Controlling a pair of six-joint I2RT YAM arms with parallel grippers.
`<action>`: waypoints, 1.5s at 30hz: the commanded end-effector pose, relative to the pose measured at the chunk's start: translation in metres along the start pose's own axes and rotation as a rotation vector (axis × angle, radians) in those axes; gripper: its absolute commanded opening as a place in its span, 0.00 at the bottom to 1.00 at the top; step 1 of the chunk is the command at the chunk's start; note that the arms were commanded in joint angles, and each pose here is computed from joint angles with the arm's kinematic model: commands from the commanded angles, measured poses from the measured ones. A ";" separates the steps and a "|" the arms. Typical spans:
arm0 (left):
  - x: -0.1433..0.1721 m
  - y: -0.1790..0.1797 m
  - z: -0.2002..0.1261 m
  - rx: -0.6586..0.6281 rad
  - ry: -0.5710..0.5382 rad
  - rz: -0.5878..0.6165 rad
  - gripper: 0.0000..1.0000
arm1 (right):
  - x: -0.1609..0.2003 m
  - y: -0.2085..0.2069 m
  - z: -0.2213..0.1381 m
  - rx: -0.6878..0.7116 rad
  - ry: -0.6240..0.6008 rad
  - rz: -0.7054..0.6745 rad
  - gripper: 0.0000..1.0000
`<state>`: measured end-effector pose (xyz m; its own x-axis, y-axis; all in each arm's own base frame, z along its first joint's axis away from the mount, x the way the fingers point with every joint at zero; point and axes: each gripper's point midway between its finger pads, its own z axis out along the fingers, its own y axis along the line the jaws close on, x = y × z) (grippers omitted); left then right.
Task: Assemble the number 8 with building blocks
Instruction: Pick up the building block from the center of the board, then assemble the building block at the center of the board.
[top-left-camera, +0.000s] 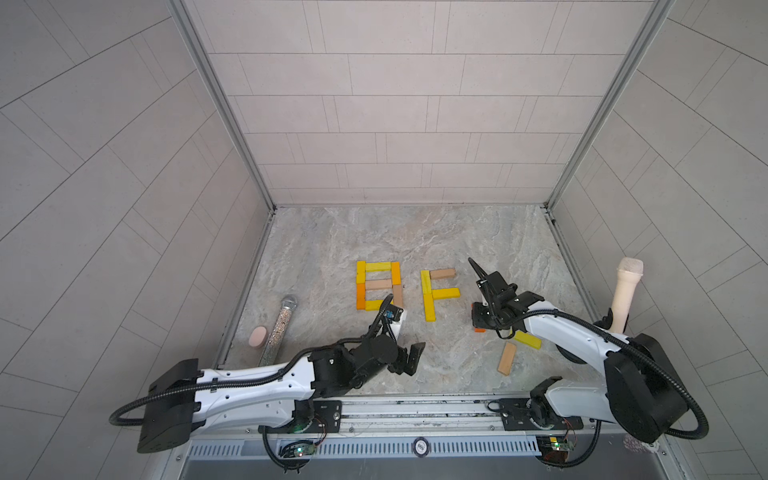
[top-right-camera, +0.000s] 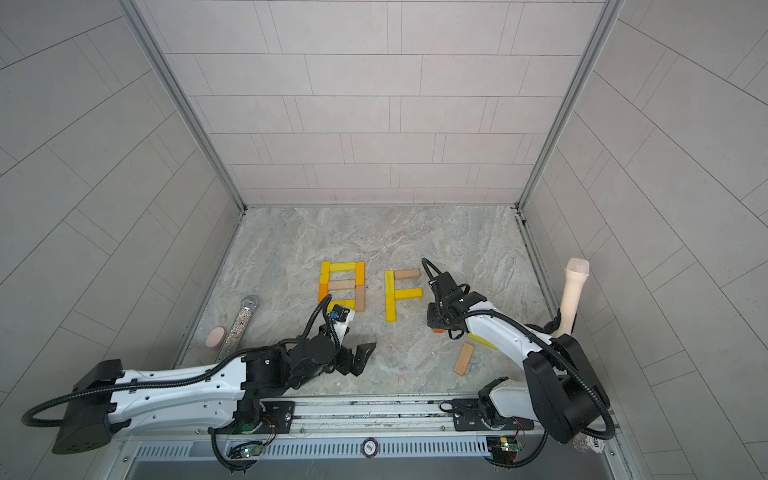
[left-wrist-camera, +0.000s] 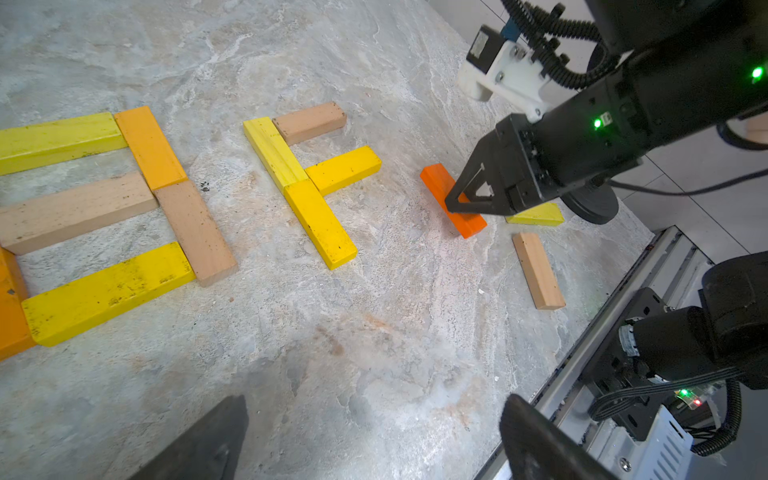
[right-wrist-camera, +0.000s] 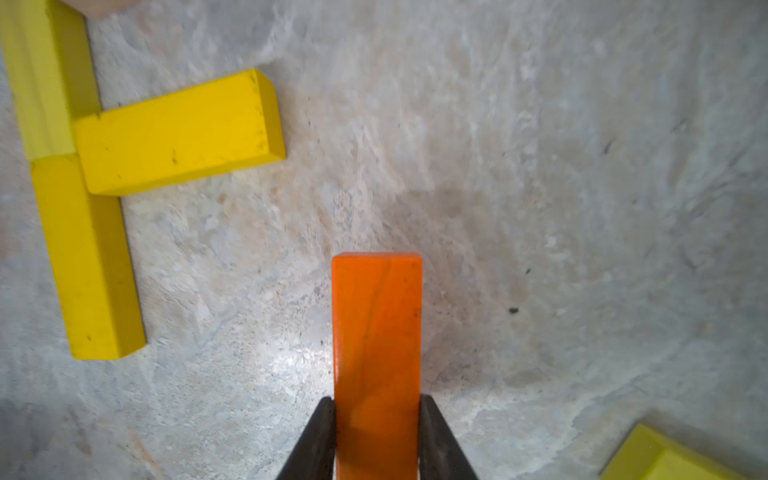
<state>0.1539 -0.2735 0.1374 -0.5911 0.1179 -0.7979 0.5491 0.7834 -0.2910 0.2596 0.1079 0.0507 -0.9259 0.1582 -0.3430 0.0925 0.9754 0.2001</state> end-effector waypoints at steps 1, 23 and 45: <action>-0.017 -0.011 0.001 0.022 -0.038 -0.026 1.00 | -0.015 0.010 -0.003 -0.073 0.001 -0.046 0.32; -0.023 -0.028 0.006 0.082 -0.032 -0.044 1.00 | -0.098 0.018 0.043 -0.007 0.022 -0.121 0.32; -0.018 -0.027 0.008 0.083 -0.031 -0.053 1.00 | -0.096 0.006 0.046 0.085 0.096 -0.145 0.31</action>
<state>0.1518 -0.3005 0.1513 -0.6030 0.0880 -0.7929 0.5780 0.7332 -0.3582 0.3754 0.1109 0.0455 -0.9508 0.0211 -0.3090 -0.0098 0.9951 0.0980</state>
